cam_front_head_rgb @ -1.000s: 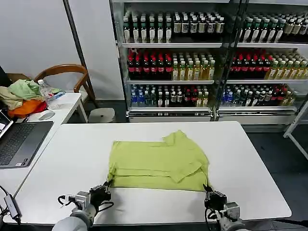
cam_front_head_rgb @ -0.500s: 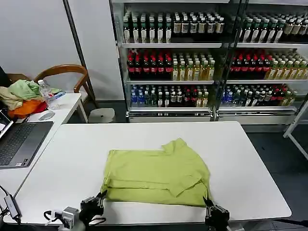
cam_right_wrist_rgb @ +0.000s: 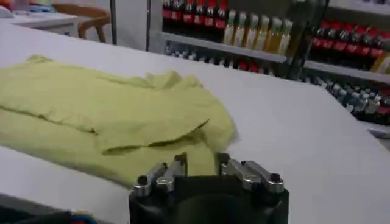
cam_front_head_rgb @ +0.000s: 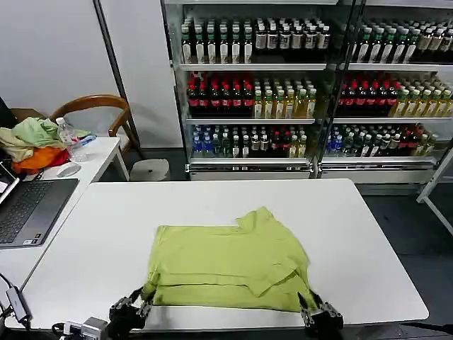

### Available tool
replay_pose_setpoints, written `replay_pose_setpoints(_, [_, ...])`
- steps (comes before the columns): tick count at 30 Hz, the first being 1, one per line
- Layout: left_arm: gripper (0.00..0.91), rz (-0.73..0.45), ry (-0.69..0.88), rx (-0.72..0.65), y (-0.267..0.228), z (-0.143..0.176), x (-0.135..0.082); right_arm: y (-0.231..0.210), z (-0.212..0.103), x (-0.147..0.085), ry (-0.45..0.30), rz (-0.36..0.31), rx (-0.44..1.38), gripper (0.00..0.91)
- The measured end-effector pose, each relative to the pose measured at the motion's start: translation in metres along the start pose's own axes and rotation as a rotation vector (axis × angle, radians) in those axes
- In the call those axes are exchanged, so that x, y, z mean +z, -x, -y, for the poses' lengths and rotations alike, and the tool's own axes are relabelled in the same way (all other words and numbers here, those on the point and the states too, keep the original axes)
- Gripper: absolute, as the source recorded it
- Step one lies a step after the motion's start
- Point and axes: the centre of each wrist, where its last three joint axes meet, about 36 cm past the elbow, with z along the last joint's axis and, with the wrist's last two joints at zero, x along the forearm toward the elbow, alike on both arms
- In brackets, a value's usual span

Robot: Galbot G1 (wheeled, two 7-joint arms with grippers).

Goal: Fold and organize the clothes.

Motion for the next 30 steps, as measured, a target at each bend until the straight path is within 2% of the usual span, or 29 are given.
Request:
replay_pose_setpoints(6, [0.907, 0.063, -0.047, 0.018, 0.003, -0.004, -0.012, 0.017, 0.014, -0.016, 0.043, 0.053, -0.006, 0.907])
replay_pose_setpoints(14, [0.907, 0.134, -0.079, 0.05, 0.025, -0.015, -0.028, 0.07, 0.021, -0.037, 0.102, 0.092, -0.016, 0.907])
replay_pose_setpoints(21, [0.907, 0.163, -0.083, 0.068, 0.064, -0.027, -0.04, 0.132, 0.02, -0.057, 0.121, 0.092, -0.011, 0.907])
replay_pose_setpoints(30, [0.907, 0.179, -0.076, 0.074, 0.121, -0.038, -0.05, 0.216, 0.019, -0.081, 0.144, 0.061, 0.0, 0.907])
